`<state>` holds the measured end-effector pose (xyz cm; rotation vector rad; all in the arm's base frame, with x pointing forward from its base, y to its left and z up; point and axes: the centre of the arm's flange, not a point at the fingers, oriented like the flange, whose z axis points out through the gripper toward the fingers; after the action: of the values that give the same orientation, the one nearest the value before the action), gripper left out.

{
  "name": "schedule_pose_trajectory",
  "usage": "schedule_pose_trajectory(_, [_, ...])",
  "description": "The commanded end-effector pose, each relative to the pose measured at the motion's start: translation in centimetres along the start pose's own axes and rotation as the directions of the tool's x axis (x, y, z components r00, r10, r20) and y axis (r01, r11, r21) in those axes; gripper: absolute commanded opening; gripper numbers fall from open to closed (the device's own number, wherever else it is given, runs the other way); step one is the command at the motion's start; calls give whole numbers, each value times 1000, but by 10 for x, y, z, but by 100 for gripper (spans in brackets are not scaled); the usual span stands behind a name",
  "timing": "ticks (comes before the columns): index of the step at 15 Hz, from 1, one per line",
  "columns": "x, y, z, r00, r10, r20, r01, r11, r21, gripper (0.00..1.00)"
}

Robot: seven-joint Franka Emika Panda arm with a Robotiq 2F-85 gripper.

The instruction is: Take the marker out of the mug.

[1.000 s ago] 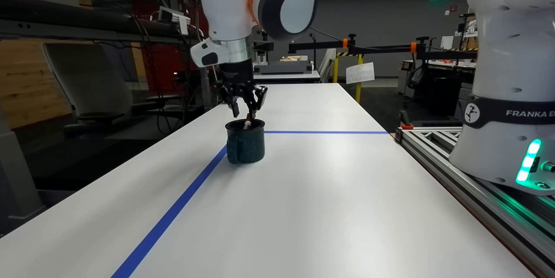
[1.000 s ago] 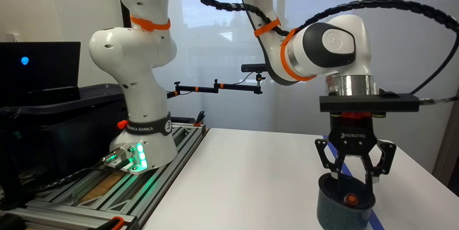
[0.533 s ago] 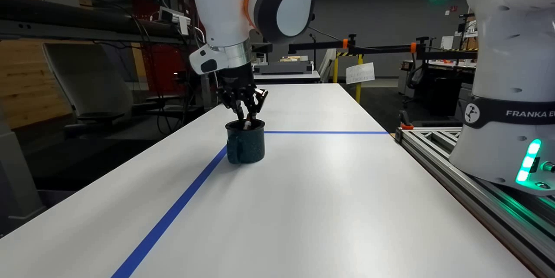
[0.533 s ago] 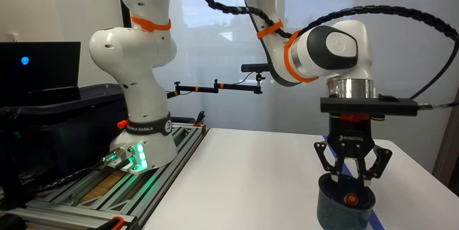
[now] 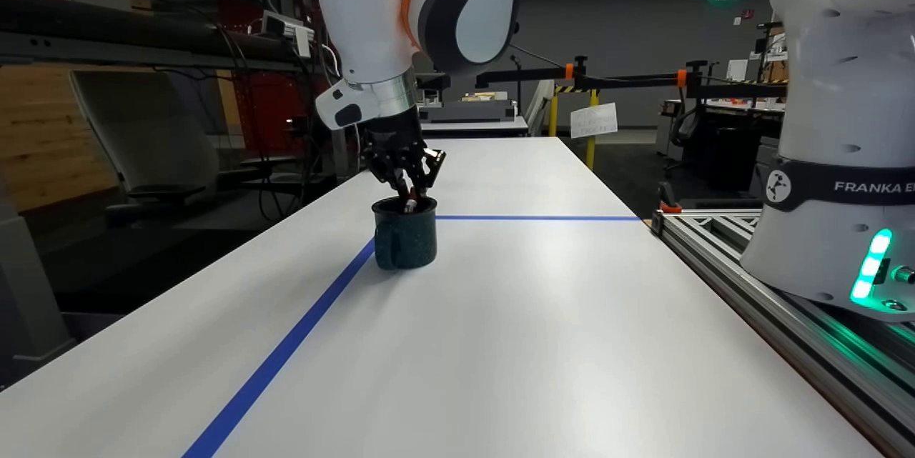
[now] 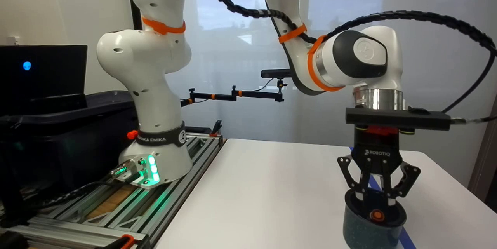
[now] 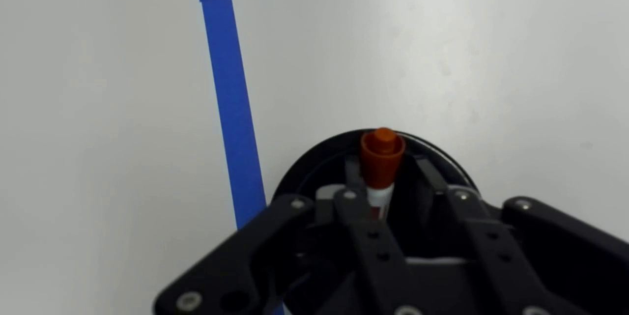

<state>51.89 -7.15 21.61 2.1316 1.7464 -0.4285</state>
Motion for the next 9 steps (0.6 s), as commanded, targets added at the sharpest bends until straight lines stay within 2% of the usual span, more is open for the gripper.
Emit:
schedule_pose_trajectory(1, [3,1,1,1000,-24,13,24,1000,-4,1])
schedule_pose_trajectory(3, [-4,-2,-12,1000,-22,18,23,999,-23,5])
schedule_pose_trajectory(9, [-66,-44,-67,998,37,46,-34,997,-63,5])
